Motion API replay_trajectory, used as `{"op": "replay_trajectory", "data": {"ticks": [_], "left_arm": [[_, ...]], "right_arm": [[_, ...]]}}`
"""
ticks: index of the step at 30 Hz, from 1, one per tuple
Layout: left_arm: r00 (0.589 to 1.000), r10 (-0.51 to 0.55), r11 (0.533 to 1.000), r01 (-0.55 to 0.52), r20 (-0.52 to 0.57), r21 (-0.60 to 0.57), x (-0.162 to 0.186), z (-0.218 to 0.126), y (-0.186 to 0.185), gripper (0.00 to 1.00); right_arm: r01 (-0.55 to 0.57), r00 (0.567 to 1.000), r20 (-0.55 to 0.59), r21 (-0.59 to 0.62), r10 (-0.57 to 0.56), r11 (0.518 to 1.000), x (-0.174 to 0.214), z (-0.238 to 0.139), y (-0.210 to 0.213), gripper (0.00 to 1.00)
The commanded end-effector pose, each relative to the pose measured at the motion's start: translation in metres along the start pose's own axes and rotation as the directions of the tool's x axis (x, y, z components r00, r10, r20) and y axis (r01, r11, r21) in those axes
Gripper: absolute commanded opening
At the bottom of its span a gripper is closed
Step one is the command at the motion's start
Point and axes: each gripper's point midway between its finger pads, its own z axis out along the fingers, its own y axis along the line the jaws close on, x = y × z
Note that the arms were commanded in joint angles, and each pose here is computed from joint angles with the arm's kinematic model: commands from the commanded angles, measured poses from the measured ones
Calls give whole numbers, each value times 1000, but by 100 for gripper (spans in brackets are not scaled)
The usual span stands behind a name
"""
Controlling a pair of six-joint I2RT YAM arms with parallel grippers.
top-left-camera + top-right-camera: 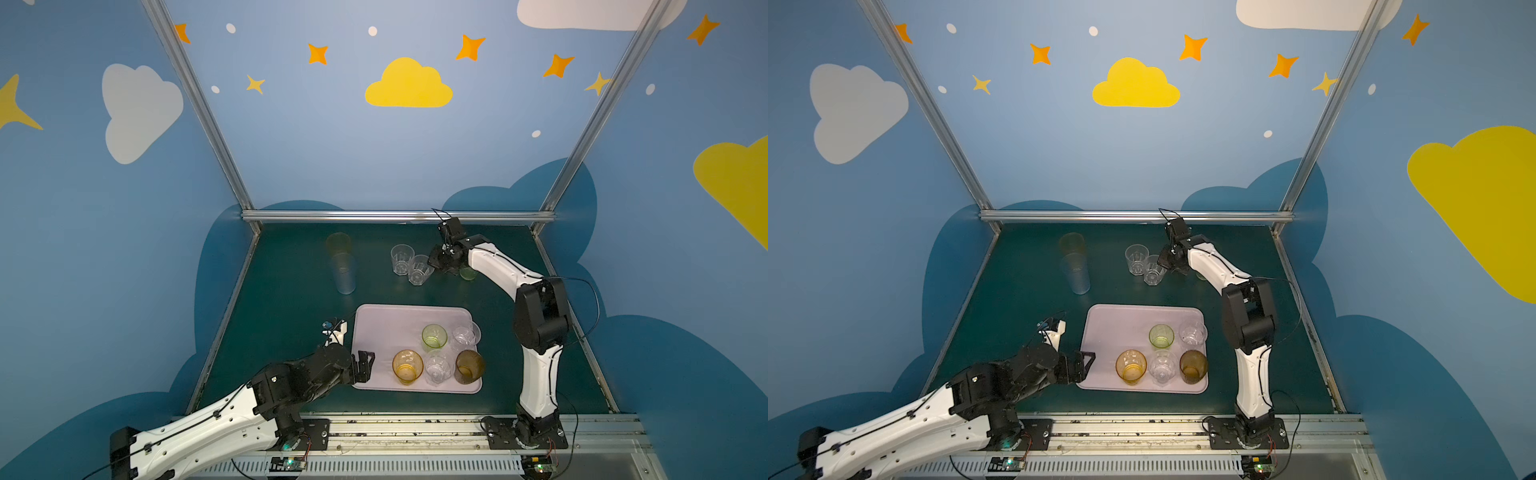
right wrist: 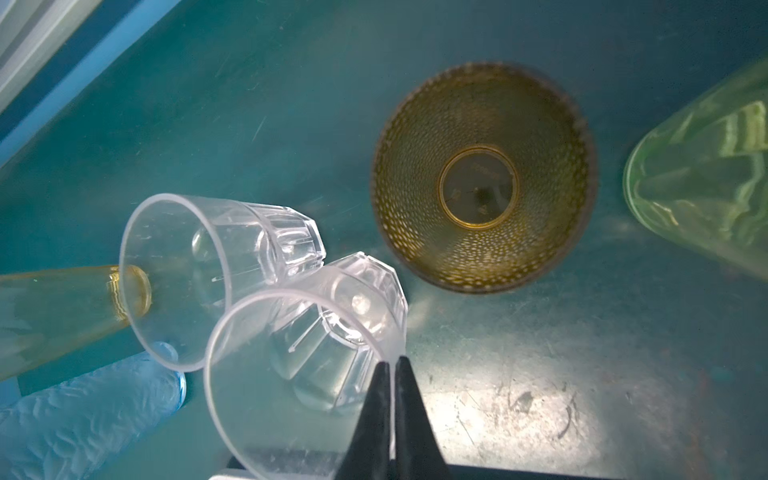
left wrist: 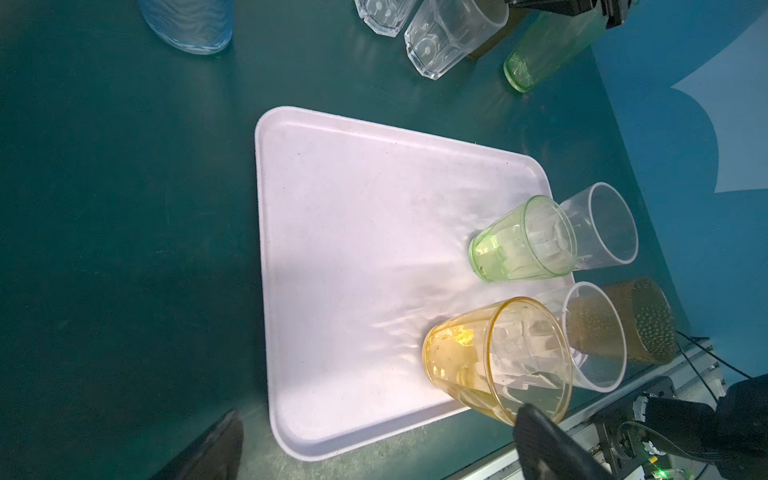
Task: Place the glasses into the tray
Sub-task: 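Lower the right gripper into the nearer clear glass and close on its rim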
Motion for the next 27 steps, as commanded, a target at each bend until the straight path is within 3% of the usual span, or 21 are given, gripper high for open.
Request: {"op": "replay_trajectory", "data": {"ticks": [1,12,27], "left_arm": [[1000,0,1000,0,9,-2,-2,1,0,100],[1000,4,1000,-4,11,-5,-2,3,0,100],[1000,-7,1000,7,5,-2,0,3,1,100]], "right_arm": [[5,1000,-14,25,-5,1000,0,7,-4,10],[31,999,-36,0,-31,1000,6,7,2,12],[95,993,-79,40,-92,995,26,6,-10,4]]}}
